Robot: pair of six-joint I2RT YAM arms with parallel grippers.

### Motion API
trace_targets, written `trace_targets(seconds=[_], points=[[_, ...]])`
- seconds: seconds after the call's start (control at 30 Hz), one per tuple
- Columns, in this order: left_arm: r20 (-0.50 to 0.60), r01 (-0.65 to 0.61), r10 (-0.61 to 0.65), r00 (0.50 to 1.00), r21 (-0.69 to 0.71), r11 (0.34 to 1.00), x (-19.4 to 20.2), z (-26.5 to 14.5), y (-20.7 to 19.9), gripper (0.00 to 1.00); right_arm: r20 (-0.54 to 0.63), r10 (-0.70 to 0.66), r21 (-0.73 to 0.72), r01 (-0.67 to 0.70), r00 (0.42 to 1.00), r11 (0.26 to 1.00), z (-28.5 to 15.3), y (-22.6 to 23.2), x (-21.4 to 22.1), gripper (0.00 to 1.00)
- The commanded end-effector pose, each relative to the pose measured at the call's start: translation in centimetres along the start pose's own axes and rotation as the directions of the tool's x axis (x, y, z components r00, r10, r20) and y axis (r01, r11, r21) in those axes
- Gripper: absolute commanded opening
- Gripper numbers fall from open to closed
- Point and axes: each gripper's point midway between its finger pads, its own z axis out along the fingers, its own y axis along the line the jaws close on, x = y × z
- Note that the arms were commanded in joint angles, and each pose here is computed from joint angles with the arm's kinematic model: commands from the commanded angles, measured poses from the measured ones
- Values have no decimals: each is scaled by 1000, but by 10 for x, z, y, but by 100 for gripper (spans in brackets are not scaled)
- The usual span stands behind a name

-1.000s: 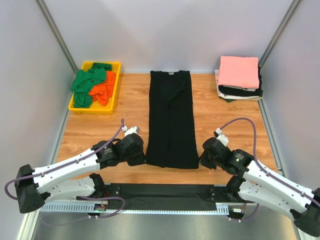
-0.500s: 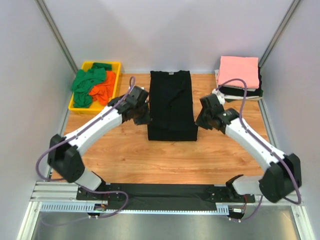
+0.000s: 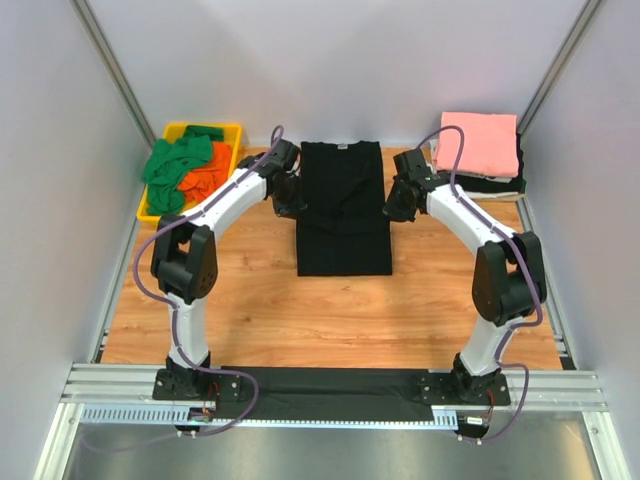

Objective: Fold and stack the t-shirts

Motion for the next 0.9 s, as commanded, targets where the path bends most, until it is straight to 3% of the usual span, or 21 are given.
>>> trace_targets(seconds=[0.0, 0.33, 0.37, 0.4, 0.43, 0.47, 0.5, 0.53, 0.6, 0.67, 0.73, 0.77, 0.8, 0.87], points=[[18, -48, 48, 999, 32, 998, -19, -1, -5, 0, 25, -23, -43, 24, 999, 999, 9, 12, -21, 0], [-16, -18, 19, 1000, 72, 997, -43, 41, -4, 4, 0, 20, -46, -20, 1000, 999, 51, 13, -44, 0], [-67, 18, -15, 998, 46, 999, -37, 54, 4, 12, -8, 37, -36, -37, 999, 999, 55, 12, -47, 5], [-37, 70, -67, 997, 85, 994, -62, 45, -2, 18, -47, 76, -31, -78, 996, 996, 73, 4, -49, 22], [-40, 98, -94, 995, 100, 990, -71, 45, -2, 26, 20, 92, -87, -90, 996, 992, 65, 23, -88, 32], [-77, 144, -137, 988, 88, 986, -76, 61, 12, 36, -34, 118, -25, -119, 992, 993, 89, 9, -84, 41], [-21, 164, -163, 986, 181, 970, -110, 42, -6, 37, -8, 156, -23, -156, 988, 987, 89, 6, -109, 45], [-17, 195, -196, 981, 210, 958, -122, 39, -6, 39, 27, 166, -89, -164, 986, 983, 63, 26, -145, 46], [-39, 272, -272, 961, 285, 919, -142, 30, -1, 53, 19, 174, -100, -172, 984, 980, 66, 28, -160, 48], [15, 259, -279, 960, 327, 909, -158, 0, -1, 55, 47, 154, -109, -148, 987, 983, 36, 33, -167, 48], [27, 241, -259, 965, 287, 927, -146, 0, 9, 56, 84, 120, -133, -108, 989, 985, 24, 41, -162, 48], [63, 220, -249, 967, 297, 929, -146, -25, 5, 56, 64, 114, -123, -106, 991, 987, 10, 32, -141, 48], [21, 243, -257, 966, 258, 935, -128, -15, 16, 56, 55, 98, -130, -90, 994, 987, 8, 35, -126, 48], [33, 218, -233, 972, 256, 942, -117, -32, 14, 54, 101, 67, -179, -48, 993, 983, -19, 44, -116, 48]])
